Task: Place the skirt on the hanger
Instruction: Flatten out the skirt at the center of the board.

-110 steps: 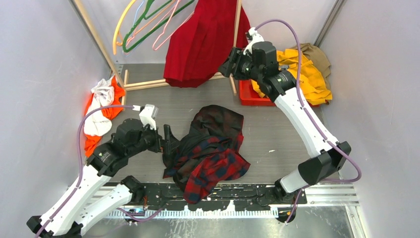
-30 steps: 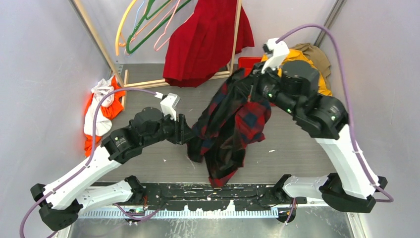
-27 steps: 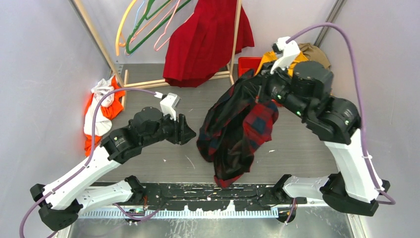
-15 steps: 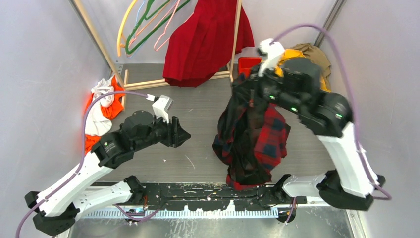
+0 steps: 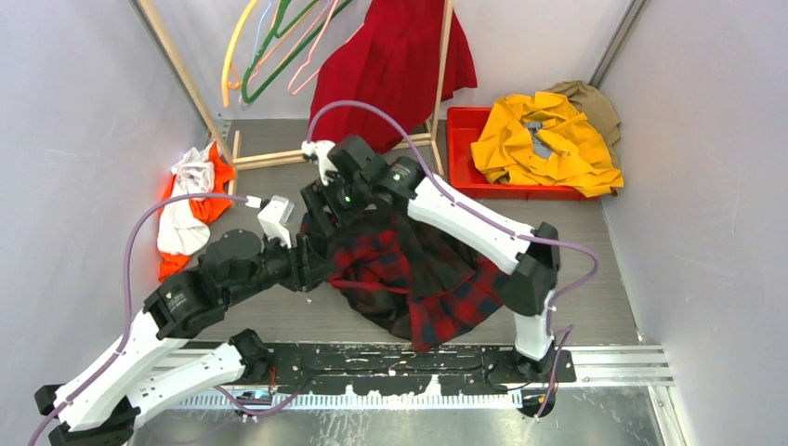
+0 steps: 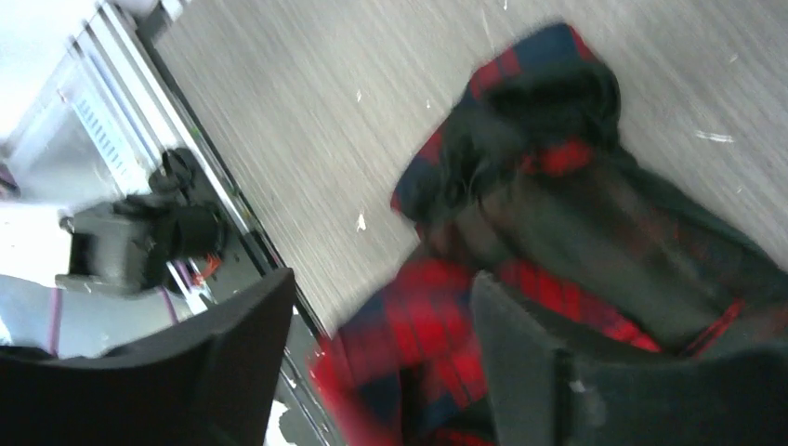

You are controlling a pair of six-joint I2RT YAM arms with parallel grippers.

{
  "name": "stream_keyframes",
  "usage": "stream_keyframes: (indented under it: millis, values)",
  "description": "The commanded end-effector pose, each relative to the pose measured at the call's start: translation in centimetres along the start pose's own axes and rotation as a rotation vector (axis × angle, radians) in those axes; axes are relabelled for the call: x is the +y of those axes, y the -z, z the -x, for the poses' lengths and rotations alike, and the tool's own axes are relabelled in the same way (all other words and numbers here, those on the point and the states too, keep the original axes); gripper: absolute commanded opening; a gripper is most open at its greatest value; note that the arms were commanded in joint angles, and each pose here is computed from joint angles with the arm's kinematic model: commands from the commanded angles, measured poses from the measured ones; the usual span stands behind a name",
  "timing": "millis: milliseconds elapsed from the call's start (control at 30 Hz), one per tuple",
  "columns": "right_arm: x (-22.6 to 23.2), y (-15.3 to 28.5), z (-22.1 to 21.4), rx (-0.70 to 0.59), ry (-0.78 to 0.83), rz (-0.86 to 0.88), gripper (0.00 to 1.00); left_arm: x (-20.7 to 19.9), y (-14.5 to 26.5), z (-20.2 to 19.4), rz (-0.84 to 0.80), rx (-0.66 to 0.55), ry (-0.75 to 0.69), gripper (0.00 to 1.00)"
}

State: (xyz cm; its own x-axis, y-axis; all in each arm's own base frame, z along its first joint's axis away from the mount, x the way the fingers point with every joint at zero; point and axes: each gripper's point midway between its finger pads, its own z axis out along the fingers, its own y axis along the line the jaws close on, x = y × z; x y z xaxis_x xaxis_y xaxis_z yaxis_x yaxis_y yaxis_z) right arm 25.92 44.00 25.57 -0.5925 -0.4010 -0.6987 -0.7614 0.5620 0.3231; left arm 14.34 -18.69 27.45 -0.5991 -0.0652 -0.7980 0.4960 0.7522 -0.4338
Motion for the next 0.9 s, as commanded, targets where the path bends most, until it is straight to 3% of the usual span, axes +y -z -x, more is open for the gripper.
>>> stream_keyframes:
  millis: [0,167,333,733,867]
  values:
    - [1.0,8.1,2.2,-0.235,0.022,-0.019,0.84,0.3,0.3,-0.4,0.007,-0.008,0.028,0.44]
    - [-4.1,11.4,-2.7,-0.232,-0.076,-0.221,0.86,-0.3,-1.6,-1.2,-0.017,0.037,0.027,0.43]
    - [-8.1,10.7,-7.9,-0.164,-0.173,-0.324,0.85,-0.1,-5.1,-1.8,0.003,0.073,0.008,0.43]
    - [-12.1,9.2,-12.2,-0.12,-0.315,-0.344,0.86,4.7,-13.8,-0.8,0.285,0.057,-0.166,0.56]
    - [-12.8,10.7,-13.3,-0.138,-0.381,-0.354,0.86,4.9,-17.4,-1.7,0.272,0.145,-0.236,0.61]
